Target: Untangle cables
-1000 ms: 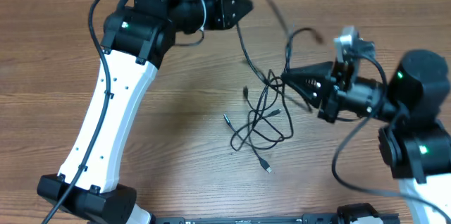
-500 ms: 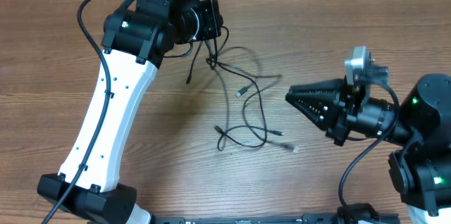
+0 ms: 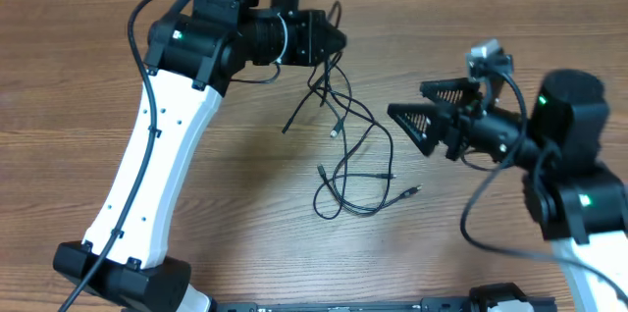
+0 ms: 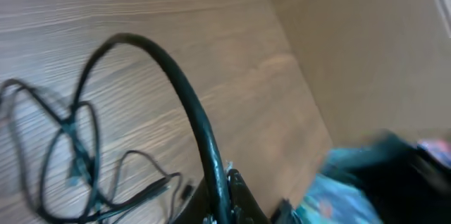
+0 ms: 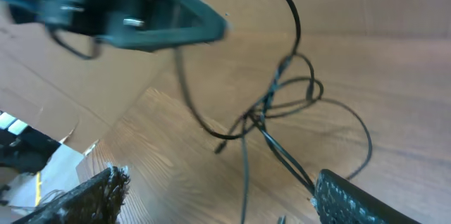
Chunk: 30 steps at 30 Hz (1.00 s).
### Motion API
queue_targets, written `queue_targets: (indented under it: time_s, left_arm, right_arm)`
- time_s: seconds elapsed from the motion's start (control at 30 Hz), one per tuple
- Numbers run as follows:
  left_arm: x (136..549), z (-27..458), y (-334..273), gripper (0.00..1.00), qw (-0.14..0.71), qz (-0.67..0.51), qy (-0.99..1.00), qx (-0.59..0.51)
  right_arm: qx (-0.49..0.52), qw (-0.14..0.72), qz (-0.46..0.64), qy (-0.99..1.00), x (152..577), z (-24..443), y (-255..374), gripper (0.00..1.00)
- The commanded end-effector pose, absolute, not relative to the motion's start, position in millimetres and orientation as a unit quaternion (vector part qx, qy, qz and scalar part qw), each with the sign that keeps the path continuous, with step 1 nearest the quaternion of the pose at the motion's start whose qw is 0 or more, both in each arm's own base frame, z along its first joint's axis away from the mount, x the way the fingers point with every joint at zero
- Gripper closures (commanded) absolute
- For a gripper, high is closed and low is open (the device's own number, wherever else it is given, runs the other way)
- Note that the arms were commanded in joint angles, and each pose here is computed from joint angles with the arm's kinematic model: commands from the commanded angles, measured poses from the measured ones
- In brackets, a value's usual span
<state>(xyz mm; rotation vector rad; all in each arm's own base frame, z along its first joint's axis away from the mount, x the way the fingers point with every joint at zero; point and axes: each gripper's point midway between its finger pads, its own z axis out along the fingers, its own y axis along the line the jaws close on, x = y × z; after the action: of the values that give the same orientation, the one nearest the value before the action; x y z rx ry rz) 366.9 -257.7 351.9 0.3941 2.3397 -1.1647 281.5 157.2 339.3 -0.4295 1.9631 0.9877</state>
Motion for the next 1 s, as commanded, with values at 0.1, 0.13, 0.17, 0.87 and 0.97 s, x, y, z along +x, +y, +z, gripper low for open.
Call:
queue_targets:
  time_s: [0.1,0.13,0.17,0.87,0.97]
  left_arm:
    - [317,377,-307,0.96,0.249,-0.49,0.776,0.31]
    - [314,377,-311,0.96,0.252,-0.49,0.771,0.321]
    - [311,378,-314,0.96,0.255,-0.489,0.765,0.332]
    - [276,414,-323,0.96,0.249,-0.577,0.654,0.42]
    - [283,415,-317,0.96,0.253,-0.577,0.66,0.409]
  right_arm:
    - [-0.212,0.405,0.404,0.792,299,314,168,0.13]
    - [-0.226,0.404,0.402,0.79,300,311,169,0.12]
    - [-0.241,0.405,0.394,0.789,302,305,169,0.1]
    - [-0.27,0.377,0.379,0.801,302,279,170,0.96]
    - [-0.266,0.359,0.381,0.809,297,272,169,0.96]
